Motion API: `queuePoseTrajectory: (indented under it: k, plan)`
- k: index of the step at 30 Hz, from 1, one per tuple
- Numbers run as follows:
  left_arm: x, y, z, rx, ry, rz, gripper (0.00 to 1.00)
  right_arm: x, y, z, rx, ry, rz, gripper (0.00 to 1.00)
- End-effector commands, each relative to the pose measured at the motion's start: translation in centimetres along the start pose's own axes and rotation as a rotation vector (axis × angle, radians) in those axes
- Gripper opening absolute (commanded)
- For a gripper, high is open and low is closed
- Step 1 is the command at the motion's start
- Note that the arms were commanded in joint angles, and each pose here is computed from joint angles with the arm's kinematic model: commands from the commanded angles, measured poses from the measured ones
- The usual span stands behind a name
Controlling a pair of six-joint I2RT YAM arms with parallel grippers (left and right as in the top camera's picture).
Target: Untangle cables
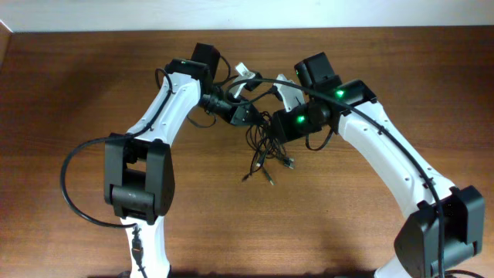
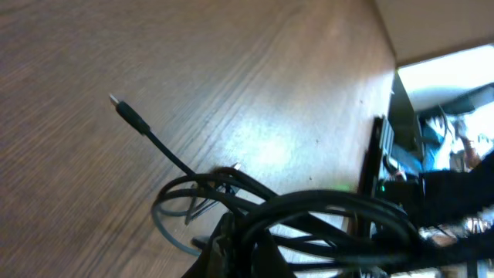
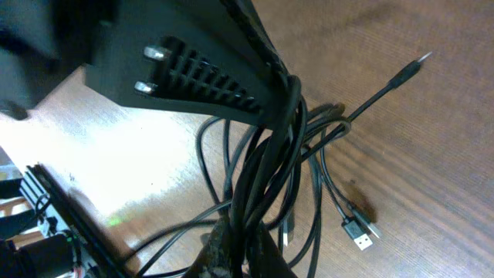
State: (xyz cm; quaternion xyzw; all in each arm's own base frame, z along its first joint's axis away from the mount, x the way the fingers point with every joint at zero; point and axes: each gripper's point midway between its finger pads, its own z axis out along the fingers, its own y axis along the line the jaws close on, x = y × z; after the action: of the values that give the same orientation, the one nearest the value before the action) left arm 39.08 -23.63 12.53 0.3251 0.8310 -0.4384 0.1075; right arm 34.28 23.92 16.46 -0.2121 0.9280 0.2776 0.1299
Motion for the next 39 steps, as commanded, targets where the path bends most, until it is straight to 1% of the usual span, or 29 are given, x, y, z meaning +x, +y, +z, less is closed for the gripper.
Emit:
queuePoseTrajectory:
  k: [1,3,5,6,10,12,14,15,16,18,19,21,22,23,24,26,28,29,31,33,34,35,36,37,39]
  plan:
    - [0.4,3.9,-1.6,-0.237,0.025,-0.145,0.0,-2.2,6.0,-5.6,-0.139,-0.145,-0.162,0.04]
    - [0.5,4.2,-1.6,-0.254,0.03,-0.156,0.0,-3.5,6.9,-7.2,-0.142,-0.219,-0.206,0.04]
    - [1.1,5.5,-2.0,-0.333,0.046,-0.213,0.0,-4.9,7.9,-8.8,-0.146,-0.307,-0.26,0.04]
    - [1.2,5.6,-2.1,-0.345,0.05,-0.217,0.0,-5.3,8.2,-9.4,-0.147,-0.335,-0.277,0.04]
    - [1.7,6.8,-2.6,-0.426,0.061,-0.275,0.0,-6.4,9.3,-12.2,-0.144,-0.439,-0.33,0.04]
    - [1.9,7.2,-2.8,-0.454,0.066,-0.293,0.0,-6.4,9.0,-13.8,-0.129,-0.475,-0.329,0.04]
    - [2.7,8.8,-3.8,-0.574,0.076,-0.381,0.0,-6.3,7.9,-16.5,-0.094,-0.527,-0.306,0.04]
    - [3.2,9.5,-4.4,-0.633,0.077,-0.422,0.0,-6.2,7.0,-18.0,-0.075,-0.557,-0.268,0.04]
    - [3.3,9.8,-4.6,-0.655,0.077,-0.443,0.0,-6.1,5.6,-19.7,-0.052,-0.588,-0.199,0.04]
    - [3.3,9.8,-4.6,-0.653,0.077,-0.442,0.01,-5.2,3.4,-20.5,-0.023,-0.577,-0.1,0.04]
    - [3.3,9.7,-4.6,-0.652,0.076,-0.442,0.02,-4.4,2.4,-20.1,-0.013,-0.541,-0.056,0.08]
    - [3.3,9.7,-4.5,-0.648,0.078,-0.434,0.02,-3.2,0.8,-18.4,0.022,-0.455,-0.014,0.22]
    - [3.3,9.6,-4.5,-0.642,0.077,-0.434,0.02,-2.8,0.1,-17.6,0.037,-0.418,0.0,0.29]
    - [3.3,9.6,-4.5,-0.643,0.078,-0.431,0.02,-2.4,-0.6,-16.4,0.037,-0.371,0.032,0.41]
    - [3.3,9.6,-4.5,-0.64,0.083,-0.416,0.02,-2.3,-1.2,-15.4,0.034,-0.338,0.054,0.47]
    - [3.2,9.5,-4.4,-0.634,0.083,-0.413,0.02,-2.1,-2.5,-13.3,0.027,-0.273,0.094,0.48]
    - [3.1,9.3,-4.2,-0.614,0.082,-0.402,0.02,-2.1,-3.4,-9.8,0.01,-0.185,0.116,0.58]
    - [3.1,9.2,-4.1,-0.607,0.084,-0.392,0.02,-2.0,-3.6,-8.0,0.001,-0.141,0.114,0.61]
    - [2.8,8.6,-3.7,-0.556,0.086,-0.351,0.03,-1.9,-4.2,-4.5,-0.012,-0.071,0.077,0.64]
    - [2.5,8.0,-3.3,-0.511,0.082,-0.325,0.03,-2.6,-5.4,-1.5,-0.019,-0.051,0.081,0.66]
    - [2.4,7.7,-3.1,-0.494,0.083,-0.305,0.03,-3.1,-6.2,-0.4,-0.019,-0.057,0.116,0.66]
    - [2.1,7.2,-2.8,-0.452,0.08,-0.268,0.03,-3.7,-7.0,0.7,-0.022,-0.066,0.199,0.67]
    - [1.9,6.7,-2.6,-0.419,0.074,-0.255,0.04,-4.1,-7.6,1.8,-0.03,-0.069,0.336,0.68]
    - [1.9,6.7,-2.5,-0.416,0.074,-0.251,0.04,-4.2,-7.8,2.4,-0.049,-0.063,0.436,0.73]
    - [1.8,6.4,-2.4,-0.403,0.074,-0.236,0.05,-4.3,-7.0,3.3,-0.128,-0.037,0.578,0.96]
